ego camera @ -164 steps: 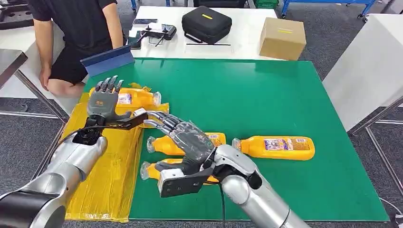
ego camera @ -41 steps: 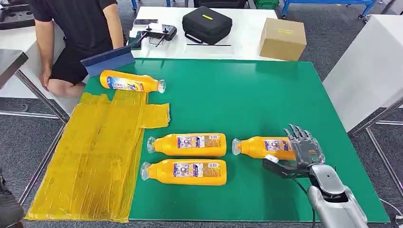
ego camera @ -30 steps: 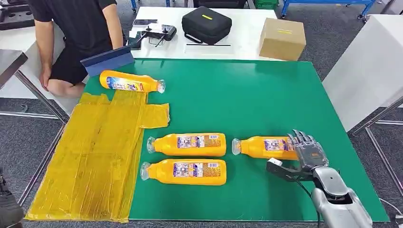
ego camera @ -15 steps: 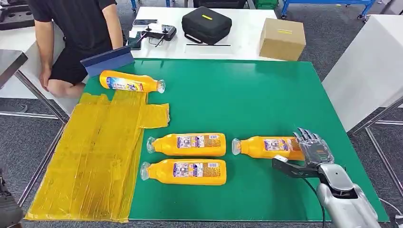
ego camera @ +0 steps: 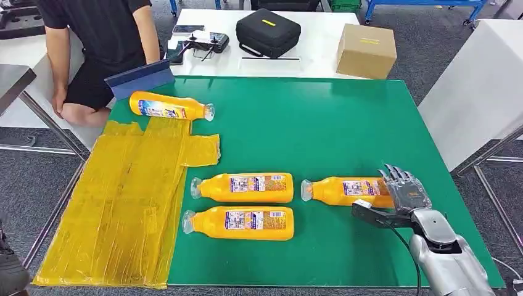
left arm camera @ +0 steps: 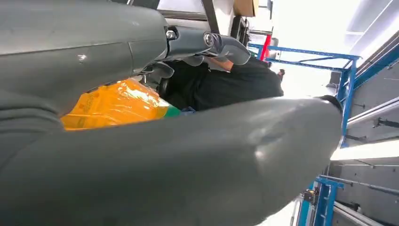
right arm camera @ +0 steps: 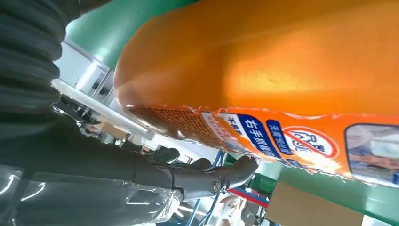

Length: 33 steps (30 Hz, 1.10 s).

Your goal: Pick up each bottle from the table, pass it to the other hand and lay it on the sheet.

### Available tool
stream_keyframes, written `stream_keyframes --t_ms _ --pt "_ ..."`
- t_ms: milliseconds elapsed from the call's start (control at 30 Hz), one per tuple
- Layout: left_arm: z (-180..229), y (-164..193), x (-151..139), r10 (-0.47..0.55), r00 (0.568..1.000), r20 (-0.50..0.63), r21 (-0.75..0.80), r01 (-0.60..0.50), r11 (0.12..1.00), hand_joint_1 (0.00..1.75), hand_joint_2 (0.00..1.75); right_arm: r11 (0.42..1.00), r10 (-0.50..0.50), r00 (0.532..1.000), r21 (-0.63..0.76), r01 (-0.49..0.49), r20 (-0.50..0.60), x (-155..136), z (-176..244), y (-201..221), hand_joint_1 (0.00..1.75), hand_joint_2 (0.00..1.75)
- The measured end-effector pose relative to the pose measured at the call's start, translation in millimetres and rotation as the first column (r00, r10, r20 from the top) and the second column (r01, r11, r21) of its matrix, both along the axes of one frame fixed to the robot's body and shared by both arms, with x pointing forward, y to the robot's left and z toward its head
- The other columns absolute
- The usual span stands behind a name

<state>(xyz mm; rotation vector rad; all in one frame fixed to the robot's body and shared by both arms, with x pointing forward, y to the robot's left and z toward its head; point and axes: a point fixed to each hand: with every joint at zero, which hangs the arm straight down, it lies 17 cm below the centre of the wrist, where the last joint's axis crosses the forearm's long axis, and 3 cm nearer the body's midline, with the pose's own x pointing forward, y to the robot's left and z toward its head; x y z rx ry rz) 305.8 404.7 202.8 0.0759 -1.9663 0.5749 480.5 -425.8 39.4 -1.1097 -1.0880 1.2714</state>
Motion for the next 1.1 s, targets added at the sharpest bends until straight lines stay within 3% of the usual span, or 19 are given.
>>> stream_keyframes --t_ms 367,433,467,500,1100 --pt "0.3 0.1 -0.1 0.001 1.000 0.001 0.000 -0.001 1.000 0.00 0.00 1.000 0.006 1.000 0.000 -0.006 0.000 1.3 -0.2 2.3 0.00 1.75" --pt "2.7 1.0 -1.5 0.013 1.000 0.002 -0.001 -0.013 1.000 0.00 0.00 0.999 0.039 0.999 0.002 -0.039 -0.005 12.0 -2.2 19.4 0.00 1.75" --pt "3.4 0.6 -1.7 0.013 1.000 0.003 0.002 -0.013 1.000 0.00 0.00 0.999 0.048 0.999 0.003 -0.048 -0.012 13.5 -3.9 24.0 1.47 1.75" --pt "2.6 -0.2 -1.9 0.008 1.000 -0.002 0.000 -0.008 1.000 0.00 0.00 0.998 0.064 0.996 0.030 -0.062 -0.068 8.9 -16.9 30.2 1.75 1.75" --pt "9.4 -3.3 -15.4 -0.027 1.000 0.000 0.020 0.027 0.999 0.00 0.00 0.997 0.066 0.988 0.049 -0.059 -0.142 -16.8 -39.8 18.1 1.75 1.75"
